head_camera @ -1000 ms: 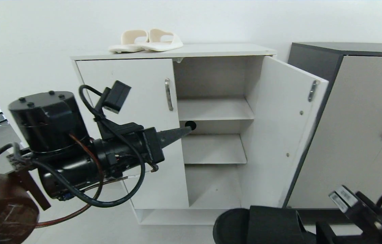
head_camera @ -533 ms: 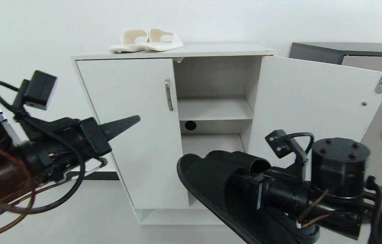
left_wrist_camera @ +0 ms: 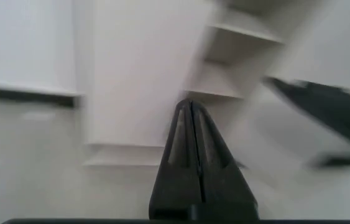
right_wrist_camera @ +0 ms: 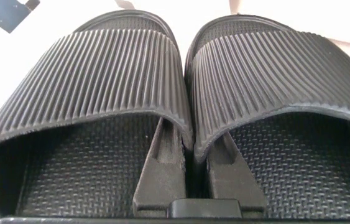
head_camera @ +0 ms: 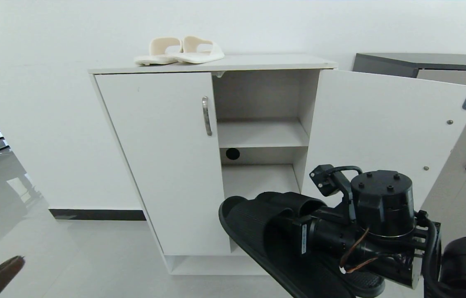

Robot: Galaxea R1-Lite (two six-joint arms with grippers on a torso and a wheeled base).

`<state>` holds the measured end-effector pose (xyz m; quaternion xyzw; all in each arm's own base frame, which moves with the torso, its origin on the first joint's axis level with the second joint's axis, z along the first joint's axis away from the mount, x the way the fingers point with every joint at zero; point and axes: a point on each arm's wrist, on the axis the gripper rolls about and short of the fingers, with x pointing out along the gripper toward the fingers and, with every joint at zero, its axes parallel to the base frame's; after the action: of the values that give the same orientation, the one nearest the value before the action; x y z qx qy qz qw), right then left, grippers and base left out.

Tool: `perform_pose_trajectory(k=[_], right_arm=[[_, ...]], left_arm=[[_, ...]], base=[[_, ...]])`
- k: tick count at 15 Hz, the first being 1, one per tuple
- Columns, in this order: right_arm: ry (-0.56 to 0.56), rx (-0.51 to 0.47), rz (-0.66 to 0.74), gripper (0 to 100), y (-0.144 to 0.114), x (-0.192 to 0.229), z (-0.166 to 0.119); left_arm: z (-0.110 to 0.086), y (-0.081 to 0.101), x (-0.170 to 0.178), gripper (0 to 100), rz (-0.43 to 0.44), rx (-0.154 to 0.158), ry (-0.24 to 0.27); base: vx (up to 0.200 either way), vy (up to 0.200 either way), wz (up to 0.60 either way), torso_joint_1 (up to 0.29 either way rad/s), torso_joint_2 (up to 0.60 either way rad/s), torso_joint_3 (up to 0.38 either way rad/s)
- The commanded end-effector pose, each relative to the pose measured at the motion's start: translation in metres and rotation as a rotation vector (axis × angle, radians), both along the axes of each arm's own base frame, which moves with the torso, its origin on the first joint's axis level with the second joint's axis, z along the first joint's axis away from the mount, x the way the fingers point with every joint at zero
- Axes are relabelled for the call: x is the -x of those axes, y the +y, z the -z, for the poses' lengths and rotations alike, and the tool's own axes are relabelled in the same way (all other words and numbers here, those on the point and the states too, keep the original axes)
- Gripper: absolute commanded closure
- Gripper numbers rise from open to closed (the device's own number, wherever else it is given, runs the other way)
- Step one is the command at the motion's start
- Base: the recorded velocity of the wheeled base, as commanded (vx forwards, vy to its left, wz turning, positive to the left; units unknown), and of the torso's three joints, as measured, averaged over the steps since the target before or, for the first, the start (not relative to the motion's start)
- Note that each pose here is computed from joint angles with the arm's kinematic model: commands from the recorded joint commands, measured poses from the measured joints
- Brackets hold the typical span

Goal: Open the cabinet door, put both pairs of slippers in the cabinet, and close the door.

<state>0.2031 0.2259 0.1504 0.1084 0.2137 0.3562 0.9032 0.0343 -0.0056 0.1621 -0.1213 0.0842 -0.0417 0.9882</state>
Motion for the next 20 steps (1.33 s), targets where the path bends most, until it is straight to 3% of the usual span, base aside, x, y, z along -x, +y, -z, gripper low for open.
perform_pose_trajectory(k=[1,2,3,4,5,6,9,11,15,17,20], right_arm=[[0.006,0.008,-0.006,100,0.000,0.003,0.003],[0.006,0.008,-0.006,100,0.000,0.003,0.003],[0.007,0.008,-0.008,100,0.000,0.003,0.003],[0.009,0.011,-0.008,100,0.000,0.003,0.004],[0.011,0.013,-0.008,100,0.001,0.003,0.005],[0.011,0.015,-0.008,100,0.000,0.003,0.006],[0.017,0.022,-0.008,100,-0.001,0.004,0.008],[0.026,0.031,-0.008,100,-0.002,0.005,0.011],[0.058,0.057,-0.017,100,0.004,0.002,0.024],[0.099,0.065,-0.010,100,0.022,-0.007,0.038],[0.082,0.107,0.211,100,0.069,-0.038,0.063]], left_arm=[[0.033,0.011,0.042,100,-0.306,-0.077,-0.068],[0.033,0.011,0.046,100,-0.341,-0.101,-0.101],[0.040,0.011,0.058,100,-0.357,-0.163,-0.170],[0.058,0.011,0.062,100,-0.343,-0.241,-0.189],[0.072,0.010,0.062,100,-0.300,-0.264,-0.194],[0.082,0.009,0.058,100,-0.263,-0.268,-0.175],[0.082,0.006,0.057,100,-0.112,-0.269,-0.213],[0.087,0.004,0.057,100,-0.020,-0.326,-0.173],[0.087,0.004,0.057,100,-0.020,-0.293,-0.182],[0.087,0.004,0.057,100,-0.025,-0.255,-0.179],[0.087,0.004,0.057,100,-0.028,-0.249,-0.178]], base=[[0.000,0.000,0.00,0.000,0.00,0.000],[0.000,0.000,0.00,0.000,0.00,0.000],[0.000,0.000,0.00,0.000,0.00,0.000],[0.000,0.000,0.00,0.000,0.00,0.000],[0.000,0.000,0.00,0.000,0.00,0.000],[0.000,0.000,0.00,0.000,0.00,0.000],[0.000,0.000,0.00,0.000,0.00,0.000],[0.000,0.000,0.00,0.000,0.00,0.000],[0.000,0.000,0.00,0.000,0.00,0.000],[0.000,0.000,0.00,0.000,0.00,0.000],[0.000,0.000,0.00,0.000,0.00,0.000]])
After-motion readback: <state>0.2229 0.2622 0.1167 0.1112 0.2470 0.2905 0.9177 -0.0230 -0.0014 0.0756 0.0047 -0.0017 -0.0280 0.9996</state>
